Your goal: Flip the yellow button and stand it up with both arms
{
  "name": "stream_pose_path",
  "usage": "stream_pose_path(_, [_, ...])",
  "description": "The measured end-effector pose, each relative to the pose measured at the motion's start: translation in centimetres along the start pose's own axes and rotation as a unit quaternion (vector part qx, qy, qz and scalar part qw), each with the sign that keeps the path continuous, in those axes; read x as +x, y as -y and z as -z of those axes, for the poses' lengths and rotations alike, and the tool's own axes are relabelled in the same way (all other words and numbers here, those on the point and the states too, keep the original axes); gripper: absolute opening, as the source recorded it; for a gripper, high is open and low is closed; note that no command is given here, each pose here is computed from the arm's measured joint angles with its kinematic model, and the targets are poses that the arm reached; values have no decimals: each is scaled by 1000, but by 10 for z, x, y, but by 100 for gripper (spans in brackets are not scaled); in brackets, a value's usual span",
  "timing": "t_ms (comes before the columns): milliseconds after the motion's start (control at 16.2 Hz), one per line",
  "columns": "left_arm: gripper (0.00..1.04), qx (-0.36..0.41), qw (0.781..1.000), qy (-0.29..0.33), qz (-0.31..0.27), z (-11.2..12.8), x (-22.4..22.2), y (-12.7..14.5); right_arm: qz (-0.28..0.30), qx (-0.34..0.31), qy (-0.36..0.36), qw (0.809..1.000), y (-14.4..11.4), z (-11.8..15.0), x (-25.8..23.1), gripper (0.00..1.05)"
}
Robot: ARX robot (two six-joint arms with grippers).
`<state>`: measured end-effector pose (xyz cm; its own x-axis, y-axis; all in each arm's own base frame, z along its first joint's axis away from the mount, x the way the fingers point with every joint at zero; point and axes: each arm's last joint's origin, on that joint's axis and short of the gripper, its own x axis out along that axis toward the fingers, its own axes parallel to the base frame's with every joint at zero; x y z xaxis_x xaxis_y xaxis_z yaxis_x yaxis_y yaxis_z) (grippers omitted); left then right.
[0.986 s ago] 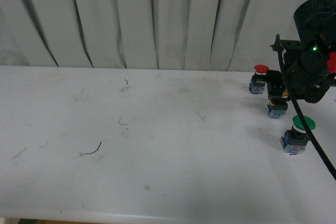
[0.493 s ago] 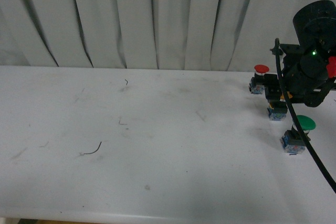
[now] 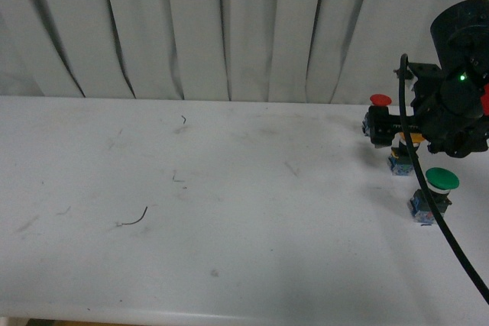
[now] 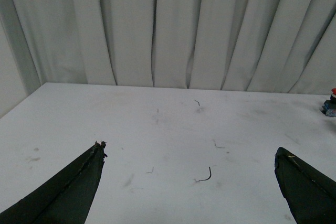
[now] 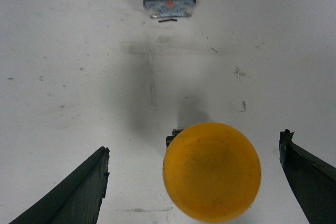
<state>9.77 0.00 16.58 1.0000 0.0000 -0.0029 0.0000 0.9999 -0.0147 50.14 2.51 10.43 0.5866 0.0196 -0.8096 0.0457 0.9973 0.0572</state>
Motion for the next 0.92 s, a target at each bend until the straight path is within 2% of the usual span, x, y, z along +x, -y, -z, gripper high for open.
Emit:
stream_pose_path(185, [98, 0, 1000, 0, 0, 0, 0, 0, -18, 7, 62, 998, 13, -13, -42, 98])
stream_pose_path(308, [98, 0, 1000, 0, 0, 0, 0, 0, -23, -4, 150, 988, 31, -18, -91, 98])
stream_pose_path(431, [98, 0, 1000, 0, 0, 0, 0, 0, -40, -35, 244, 968, 46, -6, -150, 98])
stream_pose_path(493, [98, 0, 1000, 0, 0, 0, 0, 0, -36, -45, 316, 947, 49, 4, -178, 95])
stream_pose_path(555, [98, 0, 1000, 0, 0, 0, 0, 0, -5, -40, 405, 913, 48, 27, -214, 82])
stream_pose_path(616, [98, 0, 1000, 0, 0, 0, 0, 0, -2, -41, 441, 896, 43, 65, -250, 69])
stream_pose_path(739, [98, 0, 1000, 0, 0, 0, 0, 0, -15, -47, 463, 885, 27, 139, -285, 45])
stream_pose_path(801, [98, 0, 1000, 0, 0, 0, 0, 0, -12, -44, 470, 882, 29, 156, -286, 34])
stream_pose_path(924, [98, 0, 1000, 0, 0, 0, 0, 0, -5, -41, 467, 884, 31, 165, -284, 27])
